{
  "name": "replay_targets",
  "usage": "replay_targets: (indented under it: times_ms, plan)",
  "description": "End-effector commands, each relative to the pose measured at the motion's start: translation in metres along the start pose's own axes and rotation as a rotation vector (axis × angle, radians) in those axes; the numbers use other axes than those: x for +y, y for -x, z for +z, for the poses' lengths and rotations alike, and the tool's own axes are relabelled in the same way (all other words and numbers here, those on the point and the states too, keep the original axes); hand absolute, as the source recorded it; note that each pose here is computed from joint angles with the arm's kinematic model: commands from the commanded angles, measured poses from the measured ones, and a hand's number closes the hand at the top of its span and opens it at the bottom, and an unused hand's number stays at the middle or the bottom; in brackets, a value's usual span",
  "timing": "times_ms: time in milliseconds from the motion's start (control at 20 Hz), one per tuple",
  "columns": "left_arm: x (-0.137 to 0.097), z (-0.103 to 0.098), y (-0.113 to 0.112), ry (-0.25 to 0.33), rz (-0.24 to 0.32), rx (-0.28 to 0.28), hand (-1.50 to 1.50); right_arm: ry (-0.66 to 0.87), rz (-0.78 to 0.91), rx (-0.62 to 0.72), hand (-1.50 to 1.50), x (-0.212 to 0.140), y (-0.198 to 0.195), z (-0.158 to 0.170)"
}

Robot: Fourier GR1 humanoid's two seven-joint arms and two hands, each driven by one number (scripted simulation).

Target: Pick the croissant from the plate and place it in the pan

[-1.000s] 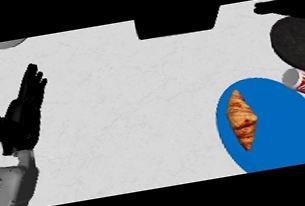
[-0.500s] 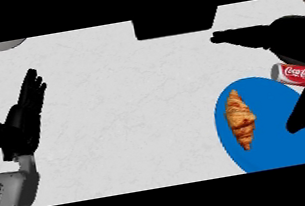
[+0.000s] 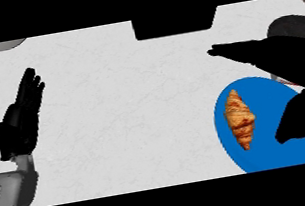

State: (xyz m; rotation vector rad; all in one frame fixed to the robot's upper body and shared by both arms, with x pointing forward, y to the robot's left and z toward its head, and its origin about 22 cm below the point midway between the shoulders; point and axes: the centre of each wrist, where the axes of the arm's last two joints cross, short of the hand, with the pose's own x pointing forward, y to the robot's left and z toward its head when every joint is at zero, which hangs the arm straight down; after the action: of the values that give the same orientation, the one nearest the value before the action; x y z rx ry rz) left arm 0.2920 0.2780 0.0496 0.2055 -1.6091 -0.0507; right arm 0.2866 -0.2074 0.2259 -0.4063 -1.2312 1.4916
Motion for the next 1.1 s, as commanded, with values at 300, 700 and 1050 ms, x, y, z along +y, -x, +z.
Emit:
replay_targets:
  times_ms: [300,700,1050]
  plan:
    - [0.001,-0.008,-0.008,0.006,0.000,-0.015,0.00,-0.071,0.040,0.115,-1.50,0.021,0.024,-0.022]
    - [-0.011,-0.012,0.017,-0.005,0.006,0.005,0.00,-0.179,0.061,0.079,-1.50,0.036,0.037,-0.039]
    - [0.006,-0.019,0.003,0.000,0.008,0.005,0.00,-0.192,0.116,0.107,-1.50,0.062,0.008,-0.054]
